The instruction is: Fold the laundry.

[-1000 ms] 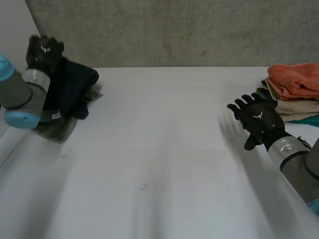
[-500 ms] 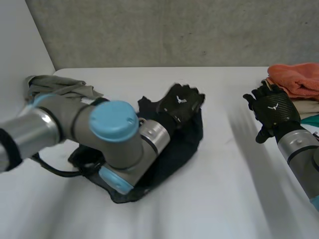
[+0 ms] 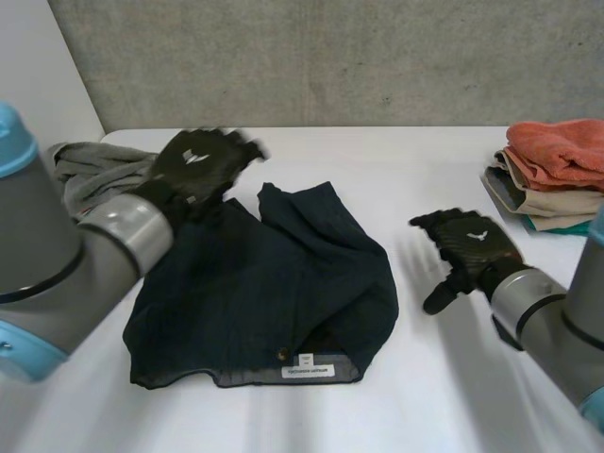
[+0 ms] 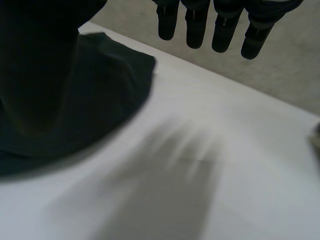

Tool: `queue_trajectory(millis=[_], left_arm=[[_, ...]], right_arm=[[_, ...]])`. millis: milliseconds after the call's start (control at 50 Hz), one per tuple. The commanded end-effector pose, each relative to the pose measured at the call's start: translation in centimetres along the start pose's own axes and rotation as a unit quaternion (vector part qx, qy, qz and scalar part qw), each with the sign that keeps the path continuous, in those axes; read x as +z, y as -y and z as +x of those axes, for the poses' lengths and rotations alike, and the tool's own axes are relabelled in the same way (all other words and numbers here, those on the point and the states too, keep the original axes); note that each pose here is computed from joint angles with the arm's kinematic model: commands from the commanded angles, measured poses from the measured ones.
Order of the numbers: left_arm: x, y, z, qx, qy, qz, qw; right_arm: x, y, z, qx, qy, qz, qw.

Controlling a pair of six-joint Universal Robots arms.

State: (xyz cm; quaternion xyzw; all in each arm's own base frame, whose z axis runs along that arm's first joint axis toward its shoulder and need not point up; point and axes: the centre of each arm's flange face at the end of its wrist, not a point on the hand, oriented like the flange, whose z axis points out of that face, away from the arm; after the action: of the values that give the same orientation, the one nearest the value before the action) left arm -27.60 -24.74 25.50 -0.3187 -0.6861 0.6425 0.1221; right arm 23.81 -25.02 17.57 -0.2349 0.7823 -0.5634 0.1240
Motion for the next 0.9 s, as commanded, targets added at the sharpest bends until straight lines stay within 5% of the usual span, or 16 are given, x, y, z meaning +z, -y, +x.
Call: queue_trajectory(millis=[20,120,280,380,520,620,780,900], left_arm=[[-0.9,-6.4,-4.2,0.026,0.05,-0.119,0.991],[-0.7,-9.5,-5.4,0.066,0.053,-0.162,0.983],[-0.3,-12.0,-2.7,0.076,0.003,-0.198,0.977],[-0.4,-10.8,-0.8,0.085,-0.016,-0.183,0.979],[-1.2,-6.2,1.1,0.018,-0.001,-0.134,0.991],[-1.8,-2.2,5.4,-0.059,-0.04,-0.068,0.995],[0.0,-1.8,13.6,-0.14,-0.088,-0.034,0.986],[1.7,-4.5,16.7,-0.132,-0.058,-0.055,0.988]], right_arm=[[0.4,-1.0,-4.1,0.026,0.057,0.003,0.998],[2.1,-1.8,-5.8,0.014,0.054,0.013,0.998],[4.9,-3.0,-6.6,0.004,0.021,0.008,1.0],[6.6,-0.2,-5.7,-0.005,-0.005,0.067,0.998],[8.5,4.9,-5.1,-0.103,-0.025,0.161,0.981],[11.9,8.2,-3.4,-0.207,-0.042,0.244,0.947],[15.4,9.3,-3.6,-0.234,0.013,0.364,0.901],[17.6,6.3,-1.2,-0.23,0.014,0.34,0.912]])
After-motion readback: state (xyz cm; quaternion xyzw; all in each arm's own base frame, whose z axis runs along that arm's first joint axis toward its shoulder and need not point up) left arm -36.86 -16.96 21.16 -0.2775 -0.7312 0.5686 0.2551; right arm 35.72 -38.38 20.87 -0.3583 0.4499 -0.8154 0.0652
